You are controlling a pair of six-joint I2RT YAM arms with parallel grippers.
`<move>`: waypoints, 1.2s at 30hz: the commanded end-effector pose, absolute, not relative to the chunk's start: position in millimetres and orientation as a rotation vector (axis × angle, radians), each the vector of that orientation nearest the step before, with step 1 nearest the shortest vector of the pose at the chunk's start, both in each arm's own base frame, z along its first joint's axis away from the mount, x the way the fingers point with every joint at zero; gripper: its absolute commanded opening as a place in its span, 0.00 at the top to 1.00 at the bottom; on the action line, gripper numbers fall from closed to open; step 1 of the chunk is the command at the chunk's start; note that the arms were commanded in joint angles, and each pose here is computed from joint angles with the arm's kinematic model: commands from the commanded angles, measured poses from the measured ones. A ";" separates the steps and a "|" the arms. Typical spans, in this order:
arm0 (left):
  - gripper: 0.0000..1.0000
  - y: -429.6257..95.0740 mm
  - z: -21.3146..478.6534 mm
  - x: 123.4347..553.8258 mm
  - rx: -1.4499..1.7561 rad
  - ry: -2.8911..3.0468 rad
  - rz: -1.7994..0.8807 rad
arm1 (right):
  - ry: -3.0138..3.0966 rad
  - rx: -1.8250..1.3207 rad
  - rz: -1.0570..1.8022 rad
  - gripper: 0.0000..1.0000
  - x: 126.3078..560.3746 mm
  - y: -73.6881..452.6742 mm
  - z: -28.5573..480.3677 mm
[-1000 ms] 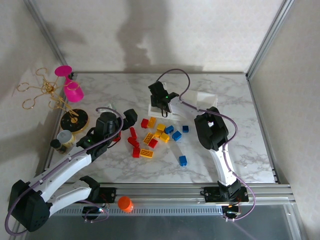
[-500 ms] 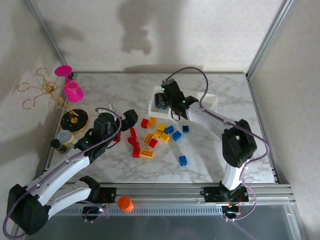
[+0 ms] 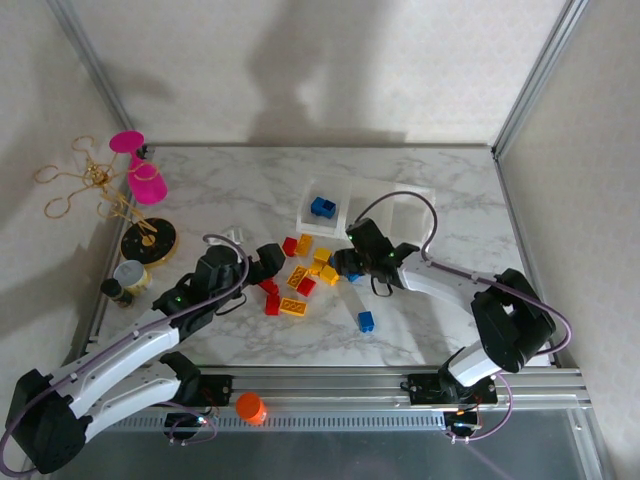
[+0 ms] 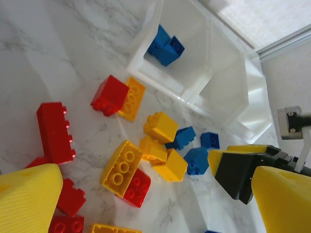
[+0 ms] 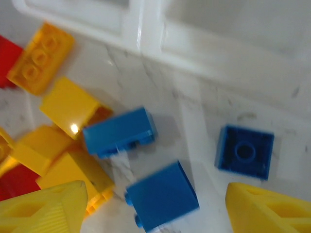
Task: Sort the legos into containers by color
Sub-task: Pick up the lego from the center of the table.
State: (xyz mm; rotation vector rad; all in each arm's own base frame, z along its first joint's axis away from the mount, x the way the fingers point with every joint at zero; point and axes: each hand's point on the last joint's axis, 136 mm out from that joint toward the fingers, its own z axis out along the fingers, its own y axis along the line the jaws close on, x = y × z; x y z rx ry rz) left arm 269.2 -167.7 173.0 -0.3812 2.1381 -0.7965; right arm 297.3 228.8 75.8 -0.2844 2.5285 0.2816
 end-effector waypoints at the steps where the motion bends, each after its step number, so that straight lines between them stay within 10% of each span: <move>1: 0.00 -173.1 175.2 266.7 -0.402 2.105 -0.858 | 2.546 -0.261 0.313 0.26 287.5 227.3 66.8; 36: 0.00 -164.2 182.8 268.5 -0.401 2.086 -0.771 | 2.509 -0.424 0.200 0.56 293.4 234.7 61.4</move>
